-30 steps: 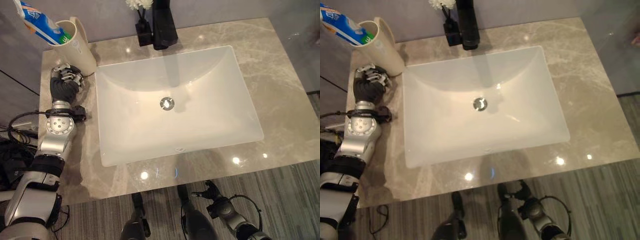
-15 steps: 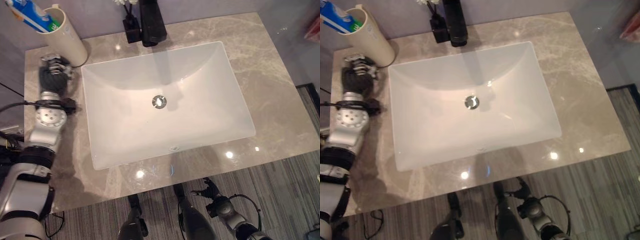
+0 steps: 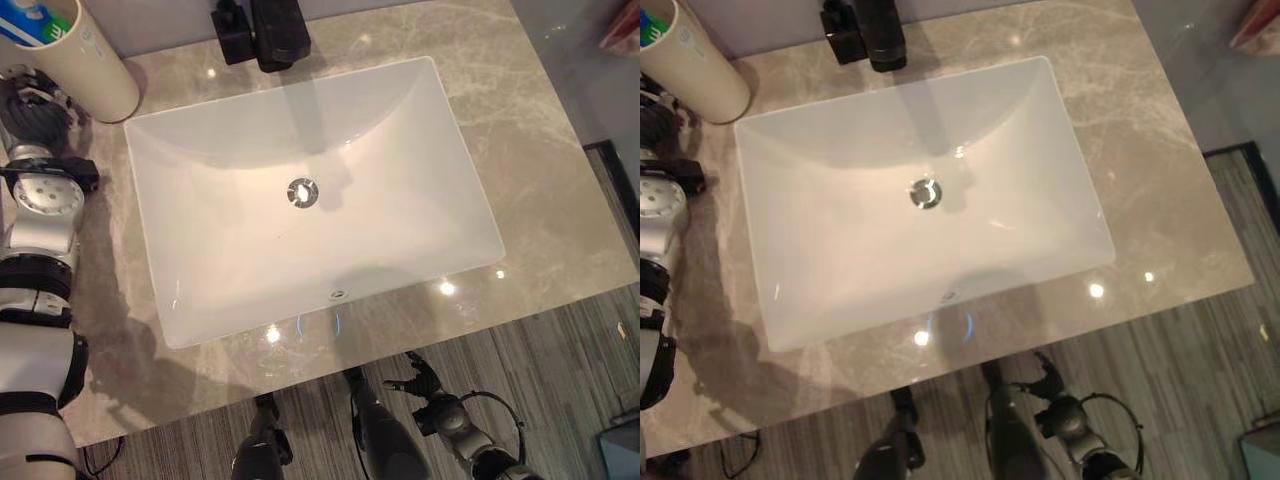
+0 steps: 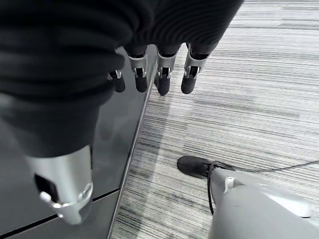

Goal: Put brush and paste in cup on sink, flatten towel.

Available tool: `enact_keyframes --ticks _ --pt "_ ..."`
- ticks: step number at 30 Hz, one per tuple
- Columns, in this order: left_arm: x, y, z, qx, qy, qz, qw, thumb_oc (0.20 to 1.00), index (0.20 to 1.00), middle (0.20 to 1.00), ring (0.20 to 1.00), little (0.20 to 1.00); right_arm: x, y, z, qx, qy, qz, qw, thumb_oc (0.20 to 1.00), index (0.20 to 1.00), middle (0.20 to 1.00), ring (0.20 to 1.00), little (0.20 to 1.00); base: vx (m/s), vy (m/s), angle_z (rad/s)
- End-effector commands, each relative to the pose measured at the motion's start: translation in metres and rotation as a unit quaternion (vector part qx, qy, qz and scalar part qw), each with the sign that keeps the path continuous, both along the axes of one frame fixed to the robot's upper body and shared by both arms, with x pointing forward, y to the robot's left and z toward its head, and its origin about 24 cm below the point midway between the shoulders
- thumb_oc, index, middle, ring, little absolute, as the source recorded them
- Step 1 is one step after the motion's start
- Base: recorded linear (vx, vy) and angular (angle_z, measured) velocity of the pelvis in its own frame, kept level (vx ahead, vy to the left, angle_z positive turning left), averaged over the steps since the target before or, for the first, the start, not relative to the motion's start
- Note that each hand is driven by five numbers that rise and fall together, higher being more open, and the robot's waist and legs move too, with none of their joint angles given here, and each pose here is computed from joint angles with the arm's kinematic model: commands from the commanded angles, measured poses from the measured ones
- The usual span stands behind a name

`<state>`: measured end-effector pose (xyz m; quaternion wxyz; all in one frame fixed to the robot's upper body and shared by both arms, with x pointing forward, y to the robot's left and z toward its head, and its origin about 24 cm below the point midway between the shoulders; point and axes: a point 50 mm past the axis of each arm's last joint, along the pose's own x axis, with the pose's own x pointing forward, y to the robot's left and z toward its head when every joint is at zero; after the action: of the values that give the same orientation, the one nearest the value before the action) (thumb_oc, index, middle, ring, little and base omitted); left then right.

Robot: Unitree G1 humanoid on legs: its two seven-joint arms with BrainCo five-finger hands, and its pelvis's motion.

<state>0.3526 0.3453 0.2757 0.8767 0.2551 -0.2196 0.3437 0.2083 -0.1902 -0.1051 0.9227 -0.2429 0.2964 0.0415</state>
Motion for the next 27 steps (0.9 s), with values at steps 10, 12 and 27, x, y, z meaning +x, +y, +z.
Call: enact_keyframes --ticks 10,12,27 --pt "0.02 -0.045 0.0 0.126 0.031 -0.044 0.991 0.2 0.2 0.2 0.2 0.2 0.001 -0.007 0.009 0.014 -0.037 -0.006 0.999 1.0 1.0 1.0 1.0 1.0 -0.01 -0.006 -0.07" --pt "0.022 -0.049 -0.003 0.122 0.034 -0.049 0.991 0.2 0.2 0.2 0.2 0.2 0.001 -0.007 0.009 0.013 -0.037 -0.005 0.999 1.0 1.0 1.0 1.0 1.0 0.0 0.0 0.0" --pt "0.015 -0.02 -0.034 0.058 0.043 0.072 0.995 0.2 0.2 0.2 0.2 0.2 -0.008 -0.003 0.001 0.004 -0.019 0.002 1.0 1.0 1.0 1.0 1.0 1.0 0.01 -0.021 -0.02"
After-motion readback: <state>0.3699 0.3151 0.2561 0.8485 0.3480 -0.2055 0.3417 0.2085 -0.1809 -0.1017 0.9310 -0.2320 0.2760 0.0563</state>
